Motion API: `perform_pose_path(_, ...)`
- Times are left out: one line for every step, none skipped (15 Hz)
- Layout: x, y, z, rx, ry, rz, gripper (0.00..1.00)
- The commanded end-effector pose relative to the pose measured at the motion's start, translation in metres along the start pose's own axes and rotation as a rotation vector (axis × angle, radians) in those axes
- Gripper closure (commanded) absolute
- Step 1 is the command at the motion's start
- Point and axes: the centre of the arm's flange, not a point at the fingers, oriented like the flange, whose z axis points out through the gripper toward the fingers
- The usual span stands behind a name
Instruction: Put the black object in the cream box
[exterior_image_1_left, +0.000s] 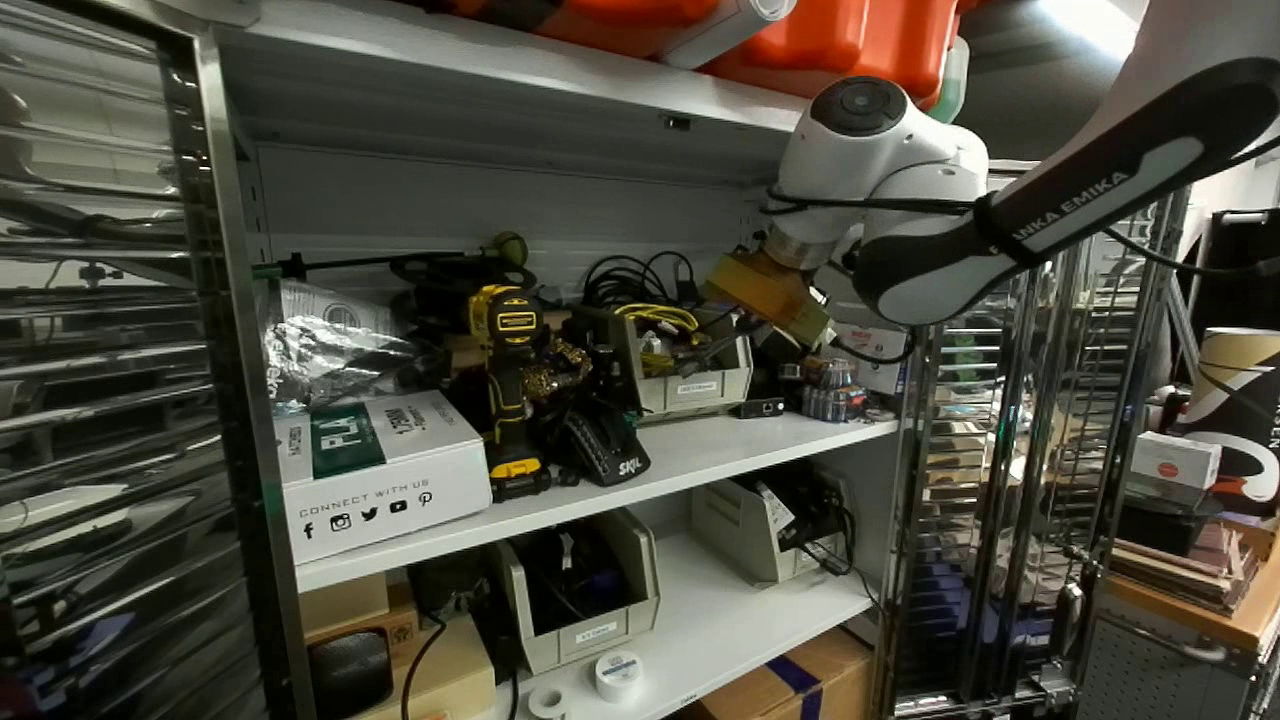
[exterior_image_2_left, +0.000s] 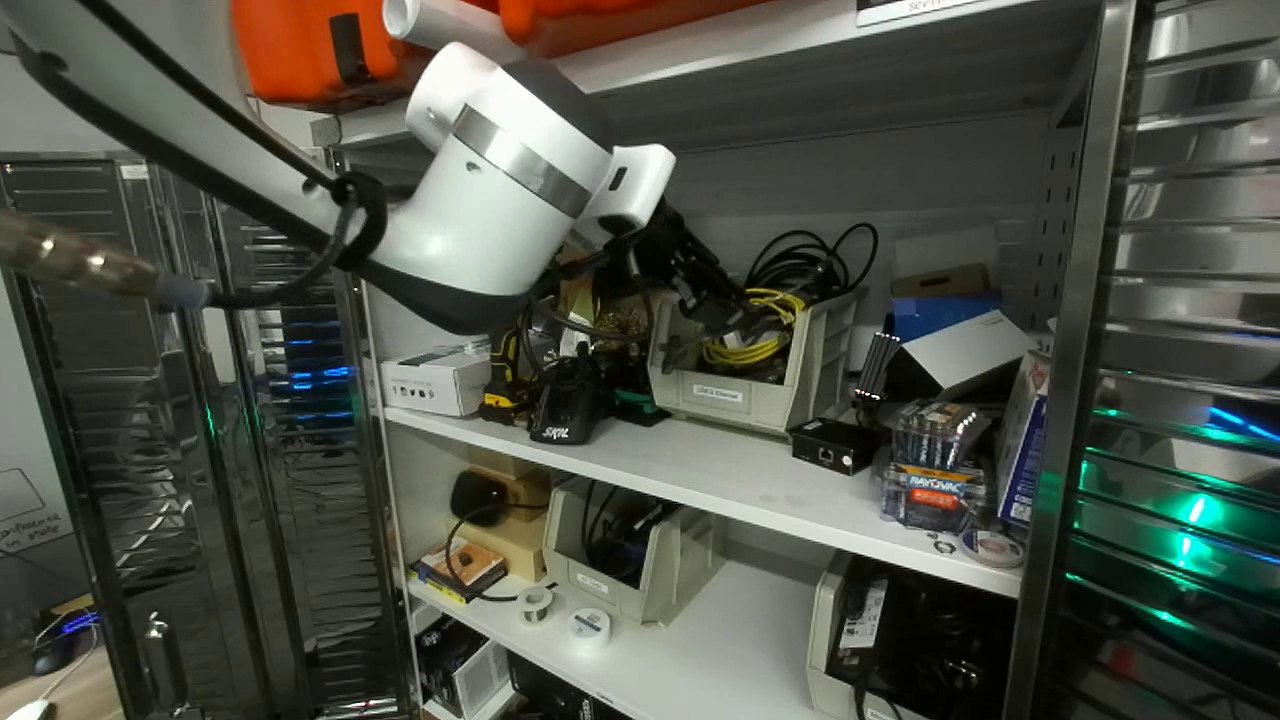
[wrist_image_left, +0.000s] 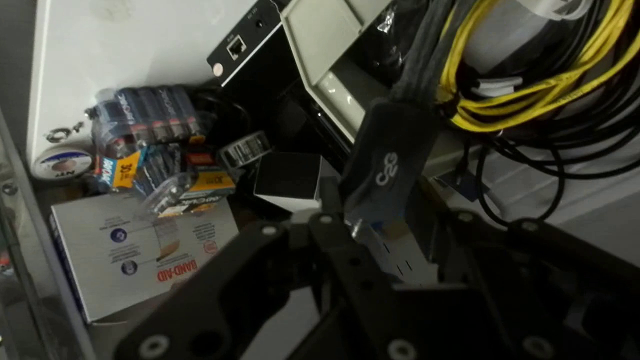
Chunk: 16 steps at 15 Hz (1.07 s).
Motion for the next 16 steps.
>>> perform_pose_path(-0.014,-0.003,-0.007,0.052,0.11,-0.009,0.86)
perform_pose_path(-0.017,-0.007,-0.004,0.063,0.129,-0.018,0.86)
perform_pose_path(-0.021,-0.012,-0.001,0.076,0.152,-0.025,0.86)
perform_pose_path(-0.024,-0.016,0.0,0.084,0.174,-0.034,0.86)
perform_pose_path(-0.027,-0.023,0.002,0.099,0.202,-0.043,0.86)
perform_pose_path(-0.029,-0.03,0.003,0.11,0.23,-0.051,0.86)
perform_pose_path(-0.031,-0.037,0.004,0.118,0.259,-0.059,0.86)
perform_pose_path(-0.031,-0.044,0.006,0.133,0.293,-0.076,0.86)
perform_pose_path(-0.033,-0.052,0.009,0.131,0.315,-0.095,0.86)
perform_pose_path(-0.034,-0.058,0.013,0.134,0.348,-0.109,0.87)
perform_pose_path(-0.035,-0.064,0.019,0.13,0.367,-0.127,0.87)
perform_pose_path(-0.037,-0.068,0.023,0.124,0.383,-0.139,0.87)
perform_pose_path(-0.039,-0.072,0.03,0.114,0.394,-0.16,0.87)
perform_pose_path(-0.042,-0.075,0.037,0.117,0.406,-0.181,0.87)
perform_pose_path(-0.046,-0.078,0.046,0.105,0.412,-0.206,0.87)
perform_pose_path(-0.05,-0.081,0.052,0.111,0.417,-0.234,0.87)
